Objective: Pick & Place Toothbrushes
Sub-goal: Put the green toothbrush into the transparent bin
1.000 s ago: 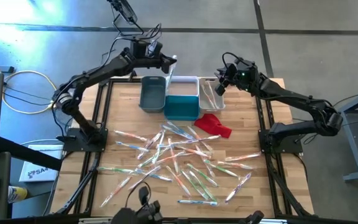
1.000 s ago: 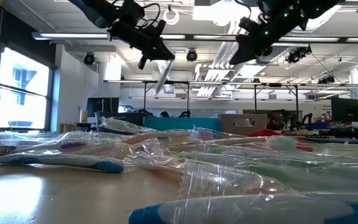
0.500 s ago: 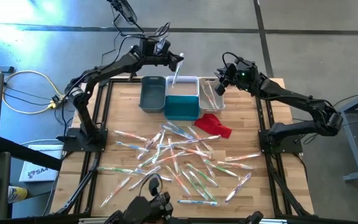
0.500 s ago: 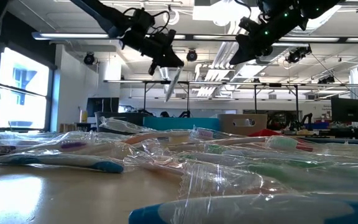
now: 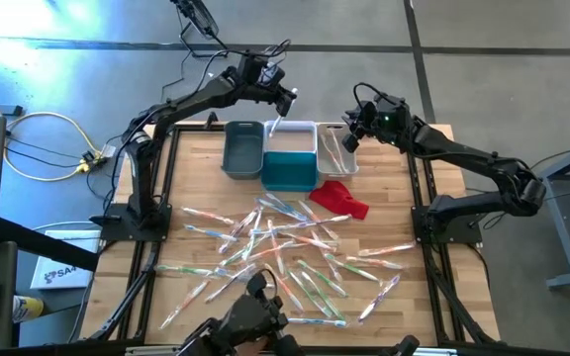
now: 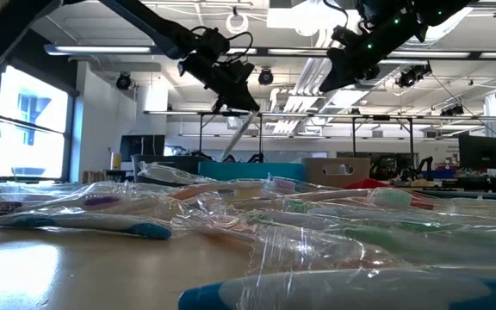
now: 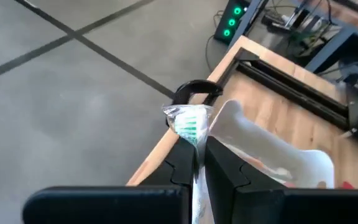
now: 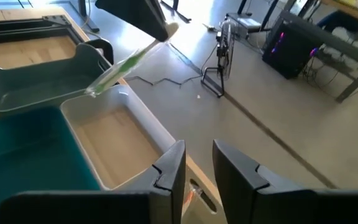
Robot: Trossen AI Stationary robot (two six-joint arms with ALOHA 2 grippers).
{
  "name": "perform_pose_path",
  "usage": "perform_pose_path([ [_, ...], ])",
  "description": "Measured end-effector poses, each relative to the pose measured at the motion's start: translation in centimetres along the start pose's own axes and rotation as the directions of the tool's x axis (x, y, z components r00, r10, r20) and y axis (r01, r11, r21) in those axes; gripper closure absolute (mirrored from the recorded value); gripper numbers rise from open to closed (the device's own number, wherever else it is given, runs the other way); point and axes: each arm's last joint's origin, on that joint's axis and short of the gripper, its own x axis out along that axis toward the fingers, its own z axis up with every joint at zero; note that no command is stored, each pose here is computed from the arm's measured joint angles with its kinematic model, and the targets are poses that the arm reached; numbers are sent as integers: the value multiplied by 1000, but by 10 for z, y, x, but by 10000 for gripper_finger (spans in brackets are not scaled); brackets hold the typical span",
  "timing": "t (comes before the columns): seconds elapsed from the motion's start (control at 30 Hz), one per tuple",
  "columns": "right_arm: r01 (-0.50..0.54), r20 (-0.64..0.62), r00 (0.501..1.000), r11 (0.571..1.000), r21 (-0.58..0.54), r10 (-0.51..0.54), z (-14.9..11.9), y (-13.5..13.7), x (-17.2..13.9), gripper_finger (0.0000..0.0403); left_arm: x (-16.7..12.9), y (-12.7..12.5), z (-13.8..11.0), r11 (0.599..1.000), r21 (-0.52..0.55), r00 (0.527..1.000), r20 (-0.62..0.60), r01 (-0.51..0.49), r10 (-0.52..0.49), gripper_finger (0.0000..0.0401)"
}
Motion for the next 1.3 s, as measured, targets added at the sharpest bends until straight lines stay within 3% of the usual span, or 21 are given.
perform_pose_path([
  [0.47, -5, -16, 1000, 1000, 22, 5, -2, 0, 0, 335, 38, -20, -28, 994, 104, 995, -96, 46, -36, 386],
  [0.87, -6, -21, 1000, 1000, 28, 6, -2, 0, 0, 336, 62, -26, -51, 996, 84, 984, -176, 19, -4, 386],
  [1.3, -5, -45, 999, 1000, 25, 6, -4, 1, 0, 336, 62, -25, -60, 998, 68, 967, -252, -9, 26, 386],
])
